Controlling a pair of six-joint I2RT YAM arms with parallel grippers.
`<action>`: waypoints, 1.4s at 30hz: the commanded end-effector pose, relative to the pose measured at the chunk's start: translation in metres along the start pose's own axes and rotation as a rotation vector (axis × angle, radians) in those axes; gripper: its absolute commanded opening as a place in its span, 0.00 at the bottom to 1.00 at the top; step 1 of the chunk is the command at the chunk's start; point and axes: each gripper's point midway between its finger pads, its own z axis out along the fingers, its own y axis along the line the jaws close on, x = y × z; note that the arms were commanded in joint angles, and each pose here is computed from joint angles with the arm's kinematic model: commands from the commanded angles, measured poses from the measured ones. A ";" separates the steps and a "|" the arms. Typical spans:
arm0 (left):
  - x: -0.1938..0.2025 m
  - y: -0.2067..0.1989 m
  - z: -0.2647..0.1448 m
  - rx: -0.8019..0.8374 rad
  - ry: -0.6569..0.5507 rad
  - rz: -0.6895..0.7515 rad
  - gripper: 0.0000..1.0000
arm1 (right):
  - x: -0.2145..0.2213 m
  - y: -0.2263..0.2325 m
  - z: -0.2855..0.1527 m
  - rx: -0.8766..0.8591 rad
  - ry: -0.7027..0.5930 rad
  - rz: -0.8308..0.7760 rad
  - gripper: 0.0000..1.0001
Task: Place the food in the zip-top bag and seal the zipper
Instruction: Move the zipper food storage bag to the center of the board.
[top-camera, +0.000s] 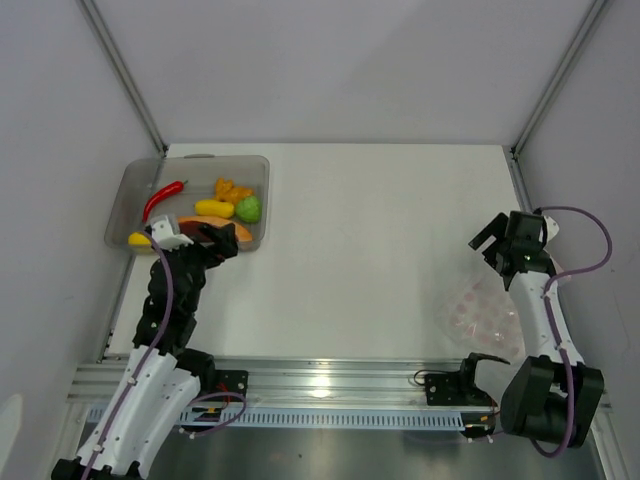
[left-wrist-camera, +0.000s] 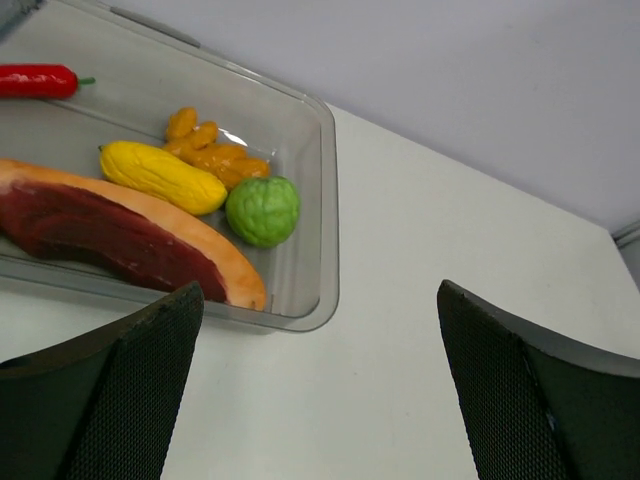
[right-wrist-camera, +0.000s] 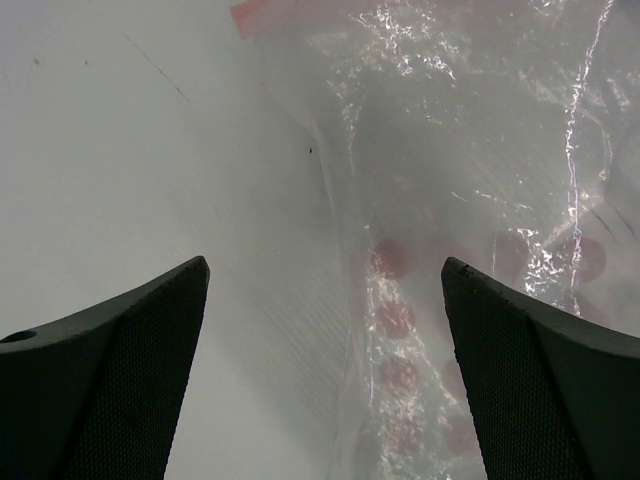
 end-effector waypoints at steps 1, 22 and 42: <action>0.008 -0.004 -0.014 -0.015 0.081 -0.112 1.00 | -0.014 0.006 -0.026 -0.063 -0.029 0.029 0.99; 0.011 -0.041 -0.039 0.185 0.160 -0.199 0.99 | 0.113 -0.034 0.022 0.092 0.292 0.222 0.99; 0.012 -0.058 -0.052 0.294 0.188 -0.202 0.93 | 0.155 0.213 -0.103 -0.774 0.333 -0.563 0.99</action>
